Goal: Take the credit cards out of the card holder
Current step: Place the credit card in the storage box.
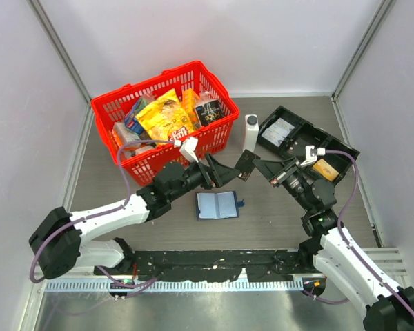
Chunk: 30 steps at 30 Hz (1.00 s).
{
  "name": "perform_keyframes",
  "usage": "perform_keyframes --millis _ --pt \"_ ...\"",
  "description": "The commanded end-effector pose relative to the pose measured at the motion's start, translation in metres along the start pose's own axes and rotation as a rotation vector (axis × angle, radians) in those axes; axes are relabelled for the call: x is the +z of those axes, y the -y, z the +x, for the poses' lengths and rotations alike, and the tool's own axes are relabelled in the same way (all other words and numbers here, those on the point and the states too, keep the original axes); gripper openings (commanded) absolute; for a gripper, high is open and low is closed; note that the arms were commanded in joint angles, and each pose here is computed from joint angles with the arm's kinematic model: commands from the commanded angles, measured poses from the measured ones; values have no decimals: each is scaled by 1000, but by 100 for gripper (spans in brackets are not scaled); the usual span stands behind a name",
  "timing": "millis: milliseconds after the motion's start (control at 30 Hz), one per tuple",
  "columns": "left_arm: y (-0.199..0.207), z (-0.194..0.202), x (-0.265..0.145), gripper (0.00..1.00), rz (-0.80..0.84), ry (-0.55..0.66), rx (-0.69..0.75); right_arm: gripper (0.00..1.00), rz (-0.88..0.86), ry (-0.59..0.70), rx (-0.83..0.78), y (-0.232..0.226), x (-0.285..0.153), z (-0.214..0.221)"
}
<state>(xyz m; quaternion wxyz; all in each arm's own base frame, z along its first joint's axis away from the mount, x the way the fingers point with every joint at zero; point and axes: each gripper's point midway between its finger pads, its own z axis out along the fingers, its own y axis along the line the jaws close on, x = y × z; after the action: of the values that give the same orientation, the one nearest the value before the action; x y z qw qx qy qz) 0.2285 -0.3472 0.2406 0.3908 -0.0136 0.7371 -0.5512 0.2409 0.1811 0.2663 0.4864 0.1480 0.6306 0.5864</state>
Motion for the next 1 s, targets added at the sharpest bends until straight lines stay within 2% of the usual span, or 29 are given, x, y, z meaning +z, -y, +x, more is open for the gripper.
perform_keyframes --millis 0,133,167,233,367,433,500,567,633,667,700,733,800,833,967 --pt "41 -12 9 84 181 52 18 1 -91 60 19 -24 -3 -12" --pt "45 -7 15 73 212 44 9 1 -110 65 32 -26 -6 -12" --pt "47 -8 14 67 226 50 9 1 -113 63 33 -26 -6 -11" --pt "51 -9 15 53 247 59 12 1 -115 57 29 -26 -6 -10" --pt "52 -10 15 15 261 71 16 1 -121 46 27 -26 -7 -7" --pt "52 -10 14 0 257 72 28 1 -120 40 19 -24 -8 -6" --pt "49 -10 11 0 240 66 51 9 -130 7 -16 -25 -7 -1" --pt "44 -10 7 0 217 43 83 31 -130 -64 -62 -24 -7 10" --pt "37 -12 2 0 189 12 123 46 -114 -122 -120 -20 -7 18" --pt "32 -10 -1 0 166 -20 149 48 -103 -151 -142 -19 -7 22" --pt "27 -10 -5 0 143 -52 176 57 -138 -203 -214 -22 -10 30" --pt "25 -9 -10 0 130 -84 208 61 -145 -230 -239 -25 -12 32" --pt "23 -7 -21 0 107 -152 286 68 -100 -302 -311 -20 -17 38" --pt "20 -5 -25 0 88 -189 333 68 -85 -327 -390 -14 -19 39" --pt "16 3 -51 0 59 -341 515 69 -39 -415 -540 -12 -31 40"
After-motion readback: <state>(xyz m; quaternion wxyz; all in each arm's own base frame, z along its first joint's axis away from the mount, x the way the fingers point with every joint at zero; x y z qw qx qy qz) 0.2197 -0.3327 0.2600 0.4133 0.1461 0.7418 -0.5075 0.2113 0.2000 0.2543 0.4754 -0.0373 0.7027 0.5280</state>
